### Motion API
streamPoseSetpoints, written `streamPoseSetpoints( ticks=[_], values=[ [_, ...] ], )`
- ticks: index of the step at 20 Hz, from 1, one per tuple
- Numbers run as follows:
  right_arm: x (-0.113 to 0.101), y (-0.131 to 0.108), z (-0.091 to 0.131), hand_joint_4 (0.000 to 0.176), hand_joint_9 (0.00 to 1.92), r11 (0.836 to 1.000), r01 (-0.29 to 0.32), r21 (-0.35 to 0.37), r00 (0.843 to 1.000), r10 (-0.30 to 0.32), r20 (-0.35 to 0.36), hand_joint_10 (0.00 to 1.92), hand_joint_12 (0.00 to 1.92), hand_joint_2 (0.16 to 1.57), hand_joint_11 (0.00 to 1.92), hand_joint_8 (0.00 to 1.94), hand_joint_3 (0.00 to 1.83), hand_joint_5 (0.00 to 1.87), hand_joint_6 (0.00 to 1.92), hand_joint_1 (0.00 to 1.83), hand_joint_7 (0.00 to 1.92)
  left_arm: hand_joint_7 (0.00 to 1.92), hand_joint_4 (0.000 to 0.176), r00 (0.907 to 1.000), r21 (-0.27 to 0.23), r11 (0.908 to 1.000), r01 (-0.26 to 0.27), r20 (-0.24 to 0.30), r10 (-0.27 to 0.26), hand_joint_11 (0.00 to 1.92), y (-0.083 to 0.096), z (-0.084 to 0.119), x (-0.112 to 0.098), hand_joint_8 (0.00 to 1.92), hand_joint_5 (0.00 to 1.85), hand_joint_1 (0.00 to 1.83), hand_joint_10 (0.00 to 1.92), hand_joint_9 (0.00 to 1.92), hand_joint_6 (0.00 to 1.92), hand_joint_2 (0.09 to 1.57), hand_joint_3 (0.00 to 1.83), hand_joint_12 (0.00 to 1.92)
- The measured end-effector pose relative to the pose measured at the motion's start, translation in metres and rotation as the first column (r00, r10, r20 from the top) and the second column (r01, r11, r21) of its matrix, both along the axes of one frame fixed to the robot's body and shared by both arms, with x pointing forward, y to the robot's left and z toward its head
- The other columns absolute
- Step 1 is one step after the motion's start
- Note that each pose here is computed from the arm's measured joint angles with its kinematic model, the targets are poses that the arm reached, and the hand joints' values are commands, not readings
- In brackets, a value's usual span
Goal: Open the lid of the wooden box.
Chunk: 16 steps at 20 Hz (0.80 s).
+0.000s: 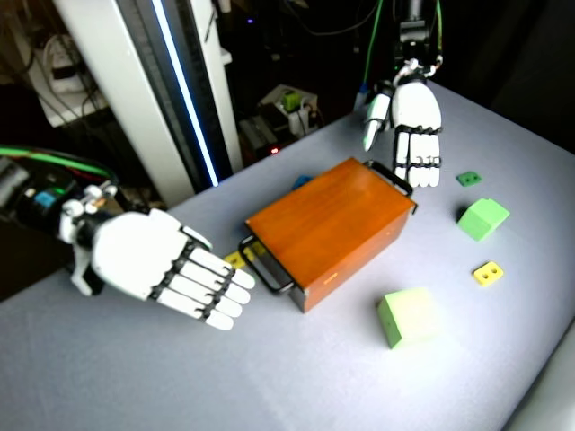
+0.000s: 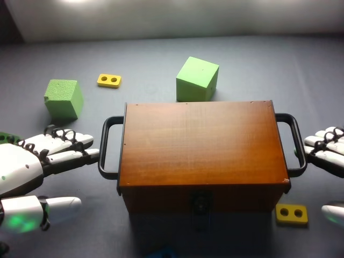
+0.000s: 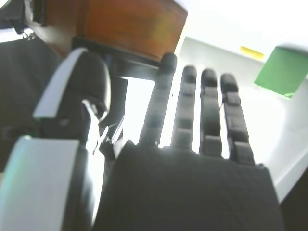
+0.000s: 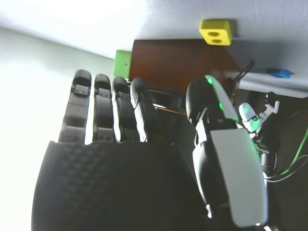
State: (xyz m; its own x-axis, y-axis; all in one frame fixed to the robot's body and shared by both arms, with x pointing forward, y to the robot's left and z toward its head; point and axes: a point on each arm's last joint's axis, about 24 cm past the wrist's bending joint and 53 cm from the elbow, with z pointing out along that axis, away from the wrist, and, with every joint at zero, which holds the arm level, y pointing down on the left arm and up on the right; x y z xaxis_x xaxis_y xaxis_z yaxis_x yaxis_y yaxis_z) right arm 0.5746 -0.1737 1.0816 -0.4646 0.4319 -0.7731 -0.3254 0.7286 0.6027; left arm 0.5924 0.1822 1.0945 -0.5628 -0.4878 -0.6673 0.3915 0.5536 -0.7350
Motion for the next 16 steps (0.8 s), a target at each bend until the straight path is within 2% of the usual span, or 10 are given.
streamPoseSetpoints(
  ticks=[3, 5, 10, 16],
  values=[
    [-0.001, 0.005, -0.005, 0.0, 0.0, 1.0, -0.018, -0.002, 1.0, 0.018, -0.014, 0.0, 0.0, 1.37, 0.0, 0.0, 0.0, 0.08, 0.01, 0.51, 0.0, 0.0, 0.0, 0.9995, -0.019, 0.9996, 0.022, -0.024, -0.022, 0.0, -0.011, -0.007, -0.002, 0.0, 0.15, 0.03, 0.0, 0.0, 0.0, 1.44, 0.01, 0.0],
    [-0.002, 0.01, -0.007, 0.0, 0.0, 1.0, -0.029, 0.006, 0.999, 0.03, -0.025, 0.0, 0.0, 1.38, 0.0, 0.0, 0.0, 0.08, 0.01, 0.51, 0.0, 0.0, 0.0, 0.9987, -0.026, 0.9987, 0.043, -0.027, -0.043, 0.0, -0.018, -0.009, -0.005, 0.0, 0.12, 0.02, 0.0, 0.0, 0.0, 1.44, 0.0, 0.0],
    [-0.001, 0.013, -0.004, 0.0, 0.0, 0.999, -0.038, 0.012, 0.999, 0.038, -0.02, 0.0, 0.0, 1.36, 0.0, 0.0, 0.0, 0.1, 0.01, 0.53, 0.0, 0.0, 0.0, 0.9985, -0.03, 0.9987, 0.041, -0.034, -0.042, 0.0, -0.018, -0.009, -0.004, 0.0, 0.01, 0.06, 0.0, 0.0, 0.0, 1.46, 0.01, 0.0],
    [0.0, 0.012, 0.011, 0.0, 0.0, 0.998, -0.034, 0.053, 0.999, 0.033, 0.015, 0.0, 0.0, 1.38, 0.0, 0.0, 0.01, 0.01, 0.0, 0.32, 0.0, 0.0, 0.0, 0.9988, -0.061, 0.997, 0.048, -0.004, -0.049, 0.0, -0.02, 0.001, -0.005, 0.0, 0.01, 0.16, 0.0, 0.0, 0.0, 1.45, 0.0, 0.0]
  ],
)
